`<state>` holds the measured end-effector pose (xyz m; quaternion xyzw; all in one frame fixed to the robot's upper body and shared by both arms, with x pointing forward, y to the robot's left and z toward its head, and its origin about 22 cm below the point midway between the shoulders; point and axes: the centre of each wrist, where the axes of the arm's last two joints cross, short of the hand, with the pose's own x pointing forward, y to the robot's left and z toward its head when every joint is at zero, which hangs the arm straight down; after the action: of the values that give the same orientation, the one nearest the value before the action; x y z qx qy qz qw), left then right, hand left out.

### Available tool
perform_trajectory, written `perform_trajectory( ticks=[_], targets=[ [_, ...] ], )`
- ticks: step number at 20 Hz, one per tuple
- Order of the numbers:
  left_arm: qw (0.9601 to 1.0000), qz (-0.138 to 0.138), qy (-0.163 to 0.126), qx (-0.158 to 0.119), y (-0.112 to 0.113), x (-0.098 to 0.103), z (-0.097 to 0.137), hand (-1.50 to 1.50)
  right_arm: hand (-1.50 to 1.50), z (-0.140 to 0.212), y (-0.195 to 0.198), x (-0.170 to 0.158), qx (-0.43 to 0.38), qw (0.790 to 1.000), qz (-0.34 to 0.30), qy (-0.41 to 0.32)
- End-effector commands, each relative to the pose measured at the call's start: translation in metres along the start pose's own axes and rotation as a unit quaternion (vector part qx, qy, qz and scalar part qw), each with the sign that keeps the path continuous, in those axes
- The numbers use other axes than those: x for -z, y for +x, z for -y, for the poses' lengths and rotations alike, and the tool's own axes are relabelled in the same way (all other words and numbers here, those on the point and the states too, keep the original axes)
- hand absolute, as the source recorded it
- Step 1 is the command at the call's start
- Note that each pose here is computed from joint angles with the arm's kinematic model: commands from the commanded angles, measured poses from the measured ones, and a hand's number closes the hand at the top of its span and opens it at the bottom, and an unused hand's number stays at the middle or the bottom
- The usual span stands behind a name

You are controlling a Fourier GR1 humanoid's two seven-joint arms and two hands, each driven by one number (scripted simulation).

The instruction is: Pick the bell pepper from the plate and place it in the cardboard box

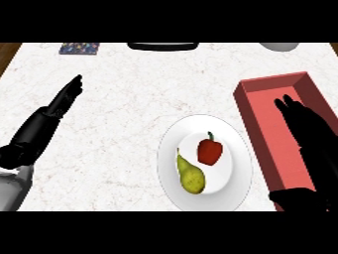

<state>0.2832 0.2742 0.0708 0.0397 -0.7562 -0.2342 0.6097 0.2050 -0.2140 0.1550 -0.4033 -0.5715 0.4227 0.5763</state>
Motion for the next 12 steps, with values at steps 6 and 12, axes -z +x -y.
perform_trajectory(
  ticks=[6, 12],
  targets=[
    [1.0000, 0.007, -0.007, 0.000, -0.007, 0.013, 0.007, 0.00, -1.50, -0.018, 0.084, 0.012, -0.119, 0.986, -0.054, 0.100],
    [1.0000, 0.001, -0.003, 0.007, -0.007, 0.010, 0.008, 0.00, -1.50, -0.037, 0.112, 0.035, -0.130, 0.975, -0.101, 0.149]
  ],
)
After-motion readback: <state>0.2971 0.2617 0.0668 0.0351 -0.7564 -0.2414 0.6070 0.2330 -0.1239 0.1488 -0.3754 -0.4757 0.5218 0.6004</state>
